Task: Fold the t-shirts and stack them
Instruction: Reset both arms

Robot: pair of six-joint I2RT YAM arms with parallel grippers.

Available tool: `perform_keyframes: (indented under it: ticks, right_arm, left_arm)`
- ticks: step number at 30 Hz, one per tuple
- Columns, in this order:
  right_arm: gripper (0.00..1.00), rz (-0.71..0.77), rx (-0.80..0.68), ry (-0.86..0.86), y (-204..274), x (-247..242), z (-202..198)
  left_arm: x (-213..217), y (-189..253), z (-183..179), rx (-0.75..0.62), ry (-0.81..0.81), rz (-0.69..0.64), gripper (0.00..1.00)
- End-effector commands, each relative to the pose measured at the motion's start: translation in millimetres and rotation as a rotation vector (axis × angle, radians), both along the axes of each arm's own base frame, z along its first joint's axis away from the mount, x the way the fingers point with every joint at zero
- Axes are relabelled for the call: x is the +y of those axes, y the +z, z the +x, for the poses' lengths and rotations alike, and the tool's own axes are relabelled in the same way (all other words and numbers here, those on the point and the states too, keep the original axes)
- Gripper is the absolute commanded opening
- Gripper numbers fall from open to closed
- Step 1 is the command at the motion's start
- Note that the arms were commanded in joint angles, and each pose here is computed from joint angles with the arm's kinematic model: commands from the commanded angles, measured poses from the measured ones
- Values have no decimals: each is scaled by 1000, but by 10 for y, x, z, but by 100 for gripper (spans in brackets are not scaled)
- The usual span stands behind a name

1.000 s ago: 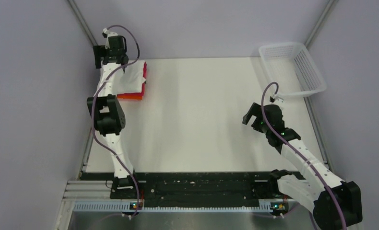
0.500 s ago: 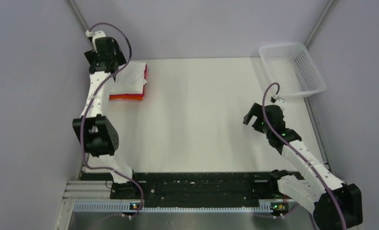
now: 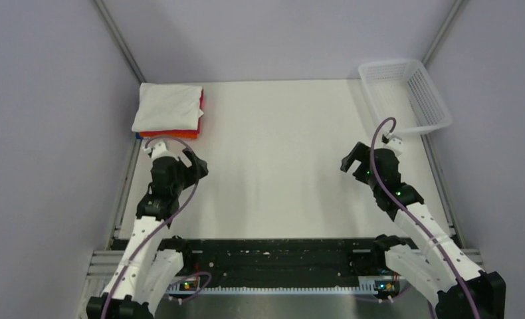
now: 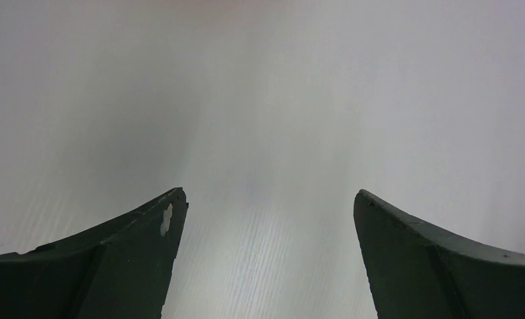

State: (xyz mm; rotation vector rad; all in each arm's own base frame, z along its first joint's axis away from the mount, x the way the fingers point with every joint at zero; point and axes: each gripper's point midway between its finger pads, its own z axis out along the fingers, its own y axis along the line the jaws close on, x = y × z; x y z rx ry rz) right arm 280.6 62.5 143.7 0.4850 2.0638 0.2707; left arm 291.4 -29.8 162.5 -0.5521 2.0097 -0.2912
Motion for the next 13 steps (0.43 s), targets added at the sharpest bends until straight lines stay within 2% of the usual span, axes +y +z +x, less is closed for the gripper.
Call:
perform_keyframes:
  ticks: [1,7,13]
  right_arm:
    - [99,-25,15,-57,-84,-132,-53]
    - [99,-41,26,-72,-172,-177,-80]
    - [99,-44,10,-77,-155,-188,-59]
  left_arm:
    - [22,130,-152,-128,31,-48,99]
    - [24,234,-185,-153,21,-37,99]
    - [-13,143,-179,-92,4,-41,99]
